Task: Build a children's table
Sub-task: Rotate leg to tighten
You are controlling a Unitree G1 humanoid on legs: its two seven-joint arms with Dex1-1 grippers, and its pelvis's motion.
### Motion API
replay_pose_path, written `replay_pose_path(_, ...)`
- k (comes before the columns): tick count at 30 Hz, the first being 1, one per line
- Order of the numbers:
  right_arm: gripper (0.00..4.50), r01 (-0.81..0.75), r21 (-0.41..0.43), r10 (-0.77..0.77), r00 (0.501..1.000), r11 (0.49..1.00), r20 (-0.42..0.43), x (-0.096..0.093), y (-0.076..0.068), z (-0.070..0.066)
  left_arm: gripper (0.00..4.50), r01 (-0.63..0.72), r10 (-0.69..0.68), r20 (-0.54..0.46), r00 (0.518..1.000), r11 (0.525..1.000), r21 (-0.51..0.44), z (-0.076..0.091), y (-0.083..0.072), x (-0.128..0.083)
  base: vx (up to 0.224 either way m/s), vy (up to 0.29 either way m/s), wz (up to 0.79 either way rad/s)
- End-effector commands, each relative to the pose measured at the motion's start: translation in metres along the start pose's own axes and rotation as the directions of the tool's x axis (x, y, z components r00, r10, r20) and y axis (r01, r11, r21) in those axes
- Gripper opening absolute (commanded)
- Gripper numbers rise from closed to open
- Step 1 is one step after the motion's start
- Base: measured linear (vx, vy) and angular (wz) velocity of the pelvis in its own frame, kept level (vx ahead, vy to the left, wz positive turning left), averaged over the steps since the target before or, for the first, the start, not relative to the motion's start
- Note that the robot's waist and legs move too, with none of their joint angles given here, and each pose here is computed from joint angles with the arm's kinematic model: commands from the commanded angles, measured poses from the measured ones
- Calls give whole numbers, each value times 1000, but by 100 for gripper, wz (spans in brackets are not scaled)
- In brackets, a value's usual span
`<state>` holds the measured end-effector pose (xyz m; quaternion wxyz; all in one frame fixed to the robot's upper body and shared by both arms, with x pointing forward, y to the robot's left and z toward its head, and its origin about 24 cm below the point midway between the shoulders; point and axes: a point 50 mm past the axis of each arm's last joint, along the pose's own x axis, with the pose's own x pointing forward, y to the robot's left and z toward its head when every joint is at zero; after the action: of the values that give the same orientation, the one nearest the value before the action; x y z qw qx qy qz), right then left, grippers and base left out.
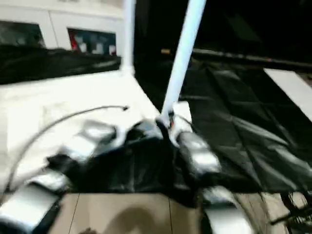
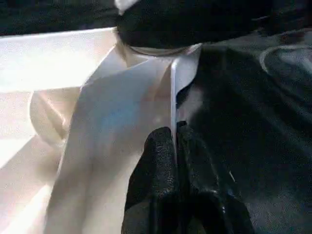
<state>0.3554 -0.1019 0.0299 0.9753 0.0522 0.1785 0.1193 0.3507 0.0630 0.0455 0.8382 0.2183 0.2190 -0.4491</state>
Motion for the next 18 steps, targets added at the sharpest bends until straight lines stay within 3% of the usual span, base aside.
replay_pose_path(1, 307, -59, 32, 61, 997, 998, -41, 3, 24, -12, 0, 15, -17, 29, 999, 997, 74, 12, -9, 9, 0, 0, 0)
replay_pose_path(2, 342, -59, 32, 61, 997, 998, -41, 3, 24, -12, 0, 15, -17, 29, 999, 997, 74, 12, -9, 9, 0, 0, 0)
replay_pose_path(4, 344, -71, 30, 72, 997, 997, -25, 3, 26, -8, 0, 25, -29, 33, 999, 995, 93, 12, -9, 9, 0, 0, 0)
replay_pose_path(9, 399, -69, 4, 69, 998, 998, 8, 3, 19, -2, 0, 49, -56, 44, 997, 989, 140, 8, -4, 6, 0, 0, 0)
replay_pose_path(10, 408, -77, -46, 79, 996, 996, 42, -1, 13, 2, 0, 60, -69, 46, 997, 983, 172, 5, -2, 3, 0, 0, 0)
replay_pose_path(15, 408, -128, -83, 135, 986, 988, 94, -17, 2, 9, 0, 77, -91, 62, 994, 975, 207, 2, 1, -2, 0, 0, 0)
replay_pose_path(17, 408, -137, -99, 148, 982, 986, 113, -28, -7, 9, 0, 68, -81, 53, 995, 973, 219, -1, 5, -4, 0, 0, 0)
replay_pose_path(18, 408, -146, -125, 161, 979, 981, 124, -43, -17, 8, 0, 64, -77, 41, 996, 965, 254, -5, 9, -8, 0, 0, 0)
